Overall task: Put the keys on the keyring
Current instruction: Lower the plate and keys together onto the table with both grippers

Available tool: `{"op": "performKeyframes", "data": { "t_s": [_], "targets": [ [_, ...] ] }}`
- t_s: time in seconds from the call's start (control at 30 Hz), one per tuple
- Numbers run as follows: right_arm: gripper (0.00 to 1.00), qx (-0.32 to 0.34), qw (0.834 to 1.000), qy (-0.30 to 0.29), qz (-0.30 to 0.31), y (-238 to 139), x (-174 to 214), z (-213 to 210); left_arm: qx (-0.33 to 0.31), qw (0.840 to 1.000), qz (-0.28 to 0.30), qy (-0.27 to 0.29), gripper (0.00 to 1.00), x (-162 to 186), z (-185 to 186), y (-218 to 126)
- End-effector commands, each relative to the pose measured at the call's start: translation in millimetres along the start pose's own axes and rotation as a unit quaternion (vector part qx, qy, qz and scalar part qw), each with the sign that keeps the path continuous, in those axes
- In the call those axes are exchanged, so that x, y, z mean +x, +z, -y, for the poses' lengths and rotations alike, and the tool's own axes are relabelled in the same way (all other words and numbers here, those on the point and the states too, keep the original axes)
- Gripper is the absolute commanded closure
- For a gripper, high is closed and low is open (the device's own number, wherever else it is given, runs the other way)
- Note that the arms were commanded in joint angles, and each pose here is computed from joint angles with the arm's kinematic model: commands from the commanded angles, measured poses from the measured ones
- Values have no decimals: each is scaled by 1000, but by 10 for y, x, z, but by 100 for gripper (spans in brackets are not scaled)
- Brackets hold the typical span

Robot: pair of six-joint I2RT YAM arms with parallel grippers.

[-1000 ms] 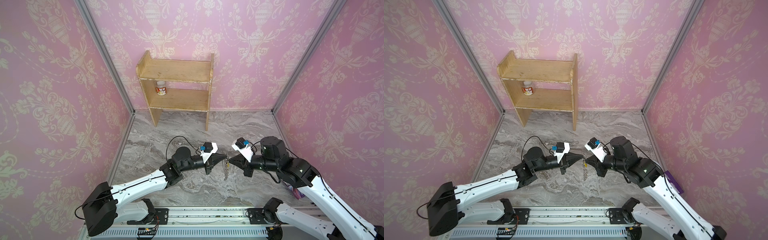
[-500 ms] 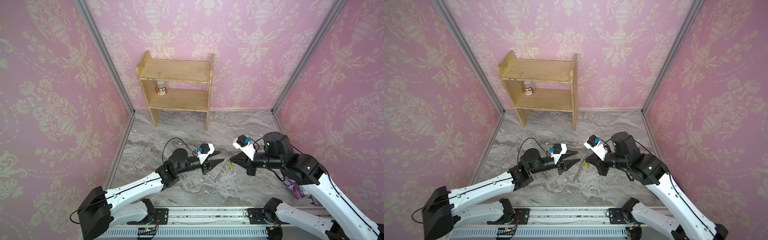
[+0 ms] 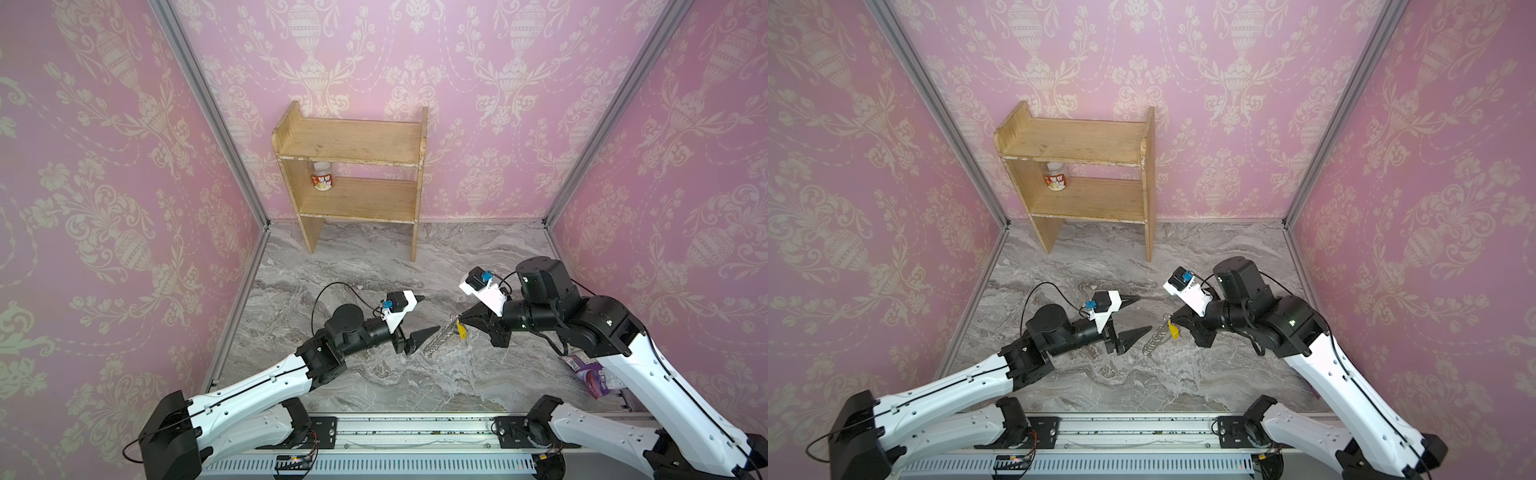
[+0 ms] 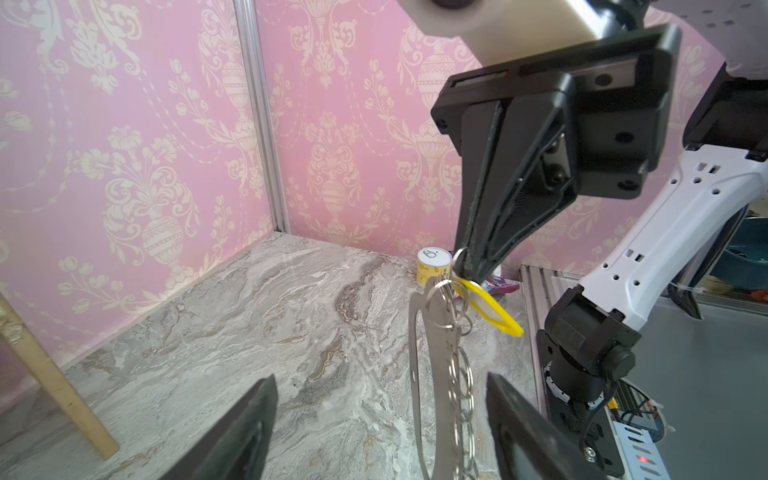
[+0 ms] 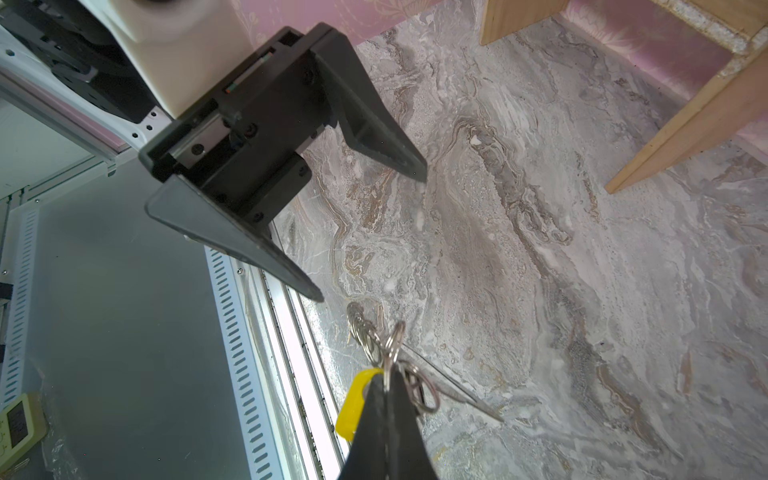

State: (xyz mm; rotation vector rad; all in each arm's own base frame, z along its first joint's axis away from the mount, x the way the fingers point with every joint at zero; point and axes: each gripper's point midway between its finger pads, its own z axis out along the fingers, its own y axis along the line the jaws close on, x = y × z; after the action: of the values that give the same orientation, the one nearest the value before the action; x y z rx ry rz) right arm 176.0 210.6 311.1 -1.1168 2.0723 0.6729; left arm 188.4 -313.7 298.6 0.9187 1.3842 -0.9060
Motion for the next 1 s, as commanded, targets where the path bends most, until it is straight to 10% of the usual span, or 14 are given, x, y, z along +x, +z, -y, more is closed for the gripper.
{"op": "performKeyframes", "data": {
  "t_s": [0.0, 0.63, 0.97],
  "targets": [
    [100, 5, 1000, 12, -16, 56, -4, 28, -42, 999, -27, 10, 14, 127, -128, -108],
    [100, -73, 993, 89, -4, 1307, -245, 231, -207, 974, -88, -8, 5, 485, -547, -734],
    [100, -39, 964, 205, -167, 1787, 1007, 468, -209, 974, -90, -6, 2, 484, -558, -718]
  ]
}}
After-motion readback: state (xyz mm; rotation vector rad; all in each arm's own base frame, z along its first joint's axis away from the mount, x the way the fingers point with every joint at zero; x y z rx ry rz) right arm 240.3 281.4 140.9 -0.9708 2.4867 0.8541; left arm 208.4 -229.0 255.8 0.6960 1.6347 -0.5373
